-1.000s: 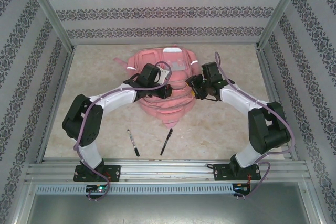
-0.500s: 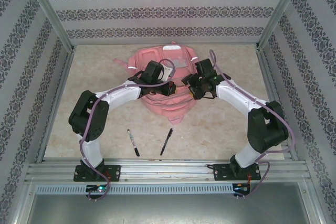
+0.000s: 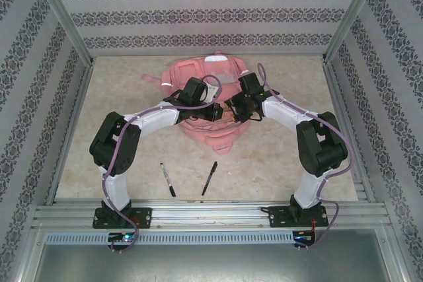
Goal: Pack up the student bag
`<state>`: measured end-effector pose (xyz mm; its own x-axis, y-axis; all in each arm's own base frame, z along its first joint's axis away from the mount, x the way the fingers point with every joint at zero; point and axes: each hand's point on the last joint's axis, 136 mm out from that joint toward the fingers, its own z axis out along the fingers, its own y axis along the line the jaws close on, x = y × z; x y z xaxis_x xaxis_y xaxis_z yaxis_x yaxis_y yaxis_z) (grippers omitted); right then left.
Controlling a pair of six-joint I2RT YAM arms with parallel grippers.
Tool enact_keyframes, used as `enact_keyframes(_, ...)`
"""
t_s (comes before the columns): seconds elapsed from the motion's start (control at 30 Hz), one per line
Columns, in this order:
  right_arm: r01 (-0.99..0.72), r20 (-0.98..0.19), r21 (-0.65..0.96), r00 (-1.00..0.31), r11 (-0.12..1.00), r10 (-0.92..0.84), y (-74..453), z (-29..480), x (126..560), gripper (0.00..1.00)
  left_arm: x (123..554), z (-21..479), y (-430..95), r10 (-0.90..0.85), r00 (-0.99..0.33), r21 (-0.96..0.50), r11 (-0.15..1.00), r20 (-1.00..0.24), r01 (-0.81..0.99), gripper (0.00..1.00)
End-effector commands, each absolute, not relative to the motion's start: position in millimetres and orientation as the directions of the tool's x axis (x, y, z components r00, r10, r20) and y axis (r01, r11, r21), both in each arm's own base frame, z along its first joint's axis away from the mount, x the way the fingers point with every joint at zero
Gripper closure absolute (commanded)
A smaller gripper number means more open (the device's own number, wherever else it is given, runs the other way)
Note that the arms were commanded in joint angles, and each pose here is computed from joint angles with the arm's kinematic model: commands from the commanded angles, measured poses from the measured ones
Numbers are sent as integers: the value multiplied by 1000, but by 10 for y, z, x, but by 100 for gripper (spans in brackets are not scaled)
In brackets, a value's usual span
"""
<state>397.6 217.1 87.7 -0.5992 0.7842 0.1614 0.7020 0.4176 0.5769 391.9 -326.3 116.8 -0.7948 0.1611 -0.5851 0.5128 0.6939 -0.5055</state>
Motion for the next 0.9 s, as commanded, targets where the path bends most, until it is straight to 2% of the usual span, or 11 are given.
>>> enact_keyframes(0.0, 724, 160, 566, -566, 395, 809, 2025, 716, 3972, 78, 3888, 1391, -3091, 252, -699, -380, 692, -669, 614, 100)
enact_keyframes(0.1, 721, 134, 564, -560, 402, 817, 1866, 688, 3993, 91, 3887, 1261, -2781, 280, -716, -332, 740, -639, 585, 100)
enact_keyframes(0.2, 719, 135, 571, -559, 397, 818, 1736, 693, 4048, 96, 3881, 1191, -2454, 265, -749, -320, 781, -608, 536, 100)
enact_keyframes(0.37, 682, 81, 589, -583, 433, 808, 1536, 755, 4155, 99, 3882, 1223, -2057, 248, -746, -277, 820, -618, 501, 100)
enact_keyframes(0.5, 670, 119, 606, -608, 428, 785, 1507, 759, 4221, 98, 3880, 1182, -1769, 308, -729, -148, 860, -611, 487, 100)
enact_keyframes(0.67, 631, 106, 627, -650, 457, 752, 1456, 793, 4279, 98, 3870, 1000, -1227, 306, -788, 0, 932, -535, 362, 100)
enact_keyframes(0.77, 603, 136, 655, -688, 456, 713, 1475, 847, 4322, 97, 3925, 976, -1069, 334, -760, 77, 932, -557, 354, 100)
enact_keyframes(0.87, 562, 140, 686, -726, 463, 673, 1480, 889, 4371, 98, 4017, 945, -1090, 403, -696, 119, 900, -594, 420, 100)
